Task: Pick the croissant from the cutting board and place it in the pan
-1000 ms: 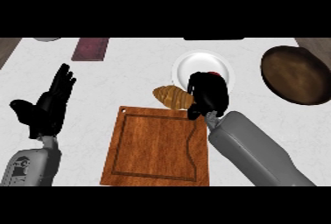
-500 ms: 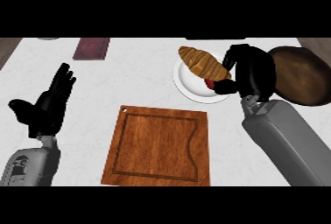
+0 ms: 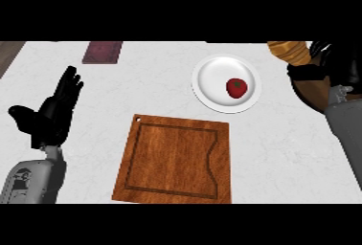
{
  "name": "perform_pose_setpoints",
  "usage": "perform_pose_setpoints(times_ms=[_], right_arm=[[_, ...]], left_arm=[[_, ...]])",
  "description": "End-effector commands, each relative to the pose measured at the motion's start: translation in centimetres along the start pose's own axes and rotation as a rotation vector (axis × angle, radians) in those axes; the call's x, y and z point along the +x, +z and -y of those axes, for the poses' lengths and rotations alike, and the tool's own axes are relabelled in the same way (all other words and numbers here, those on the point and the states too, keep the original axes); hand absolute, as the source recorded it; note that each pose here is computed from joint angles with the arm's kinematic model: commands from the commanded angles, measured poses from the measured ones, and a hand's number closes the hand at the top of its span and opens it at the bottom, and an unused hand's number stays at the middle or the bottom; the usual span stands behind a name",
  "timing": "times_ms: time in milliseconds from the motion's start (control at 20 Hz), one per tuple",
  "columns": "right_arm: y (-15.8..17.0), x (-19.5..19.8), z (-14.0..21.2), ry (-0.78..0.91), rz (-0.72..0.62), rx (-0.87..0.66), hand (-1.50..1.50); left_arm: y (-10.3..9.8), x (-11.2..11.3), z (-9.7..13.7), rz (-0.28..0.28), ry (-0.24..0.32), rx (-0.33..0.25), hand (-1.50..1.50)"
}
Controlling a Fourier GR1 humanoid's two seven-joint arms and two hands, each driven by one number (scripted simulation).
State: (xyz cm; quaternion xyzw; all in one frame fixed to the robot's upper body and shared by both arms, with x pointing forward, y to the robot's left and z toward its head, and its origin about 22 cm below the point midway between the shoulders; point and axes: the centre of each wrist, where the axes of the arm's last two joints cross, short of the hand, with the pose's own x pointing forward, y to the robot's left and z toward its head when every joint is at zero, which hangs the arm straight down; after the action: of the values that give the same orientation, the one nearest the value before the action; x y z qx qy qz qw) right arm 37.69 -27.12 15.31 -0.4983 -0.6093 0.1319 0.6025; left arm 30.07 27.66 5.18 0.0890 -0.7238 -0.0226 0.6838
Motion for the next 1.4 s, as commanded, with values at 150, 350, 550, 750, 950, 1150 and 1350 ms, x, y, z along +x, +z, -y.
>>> perform_pose_setpoints(times_ms=[150, 350, 550, 750, 950, 1150, 1350], right_arm=[[-4.6, -9.8, 2.5, 0.063, -0.047, -0.079, 1.50], [-6.1, -13.6, 4.7, 0.221, -0.077, -0.145, 1.50], [-6.6, -15.2, 3.7, 0.232, -0.111, -0.153, 1.50], [-5.5, -19.4, 4.8, 0.209, -0.138, -0.173, 1.50], [-5.7, -18.6, 3.3, 0.047, -0.172, -0.143, 1.50], [-5.3, -19.5, 3.0, -0.068, -0.271, 0.090, -1.50], [-4.1, -21.3, 2.6, -0.150, -0.262, 0.149, -1.50]], left_arm=[[0.4, 0.7, 0.8, 0.011, -0.010, -0.024, 0.00], [-0.4, 0.7, 0.1, 0.007, 0.010, -0.028, 0.00], [-0.9, 1.2, 0.3, 0.029, 0.019, -0.059, 0.00], [-0.3, 1.1, 3.0, 0.033, 0.022, -0.074, 0.00], [-0.9, 1.3, 2.2, 0.043, 0.018, -0.060, 0.00], [-1.1, 1.4, 2.0, 0.044, 0.013, -0.057, 0.00], [-0.6, 0.0, 2.5, 0.035, -0.003, -0.044, 0.00]])
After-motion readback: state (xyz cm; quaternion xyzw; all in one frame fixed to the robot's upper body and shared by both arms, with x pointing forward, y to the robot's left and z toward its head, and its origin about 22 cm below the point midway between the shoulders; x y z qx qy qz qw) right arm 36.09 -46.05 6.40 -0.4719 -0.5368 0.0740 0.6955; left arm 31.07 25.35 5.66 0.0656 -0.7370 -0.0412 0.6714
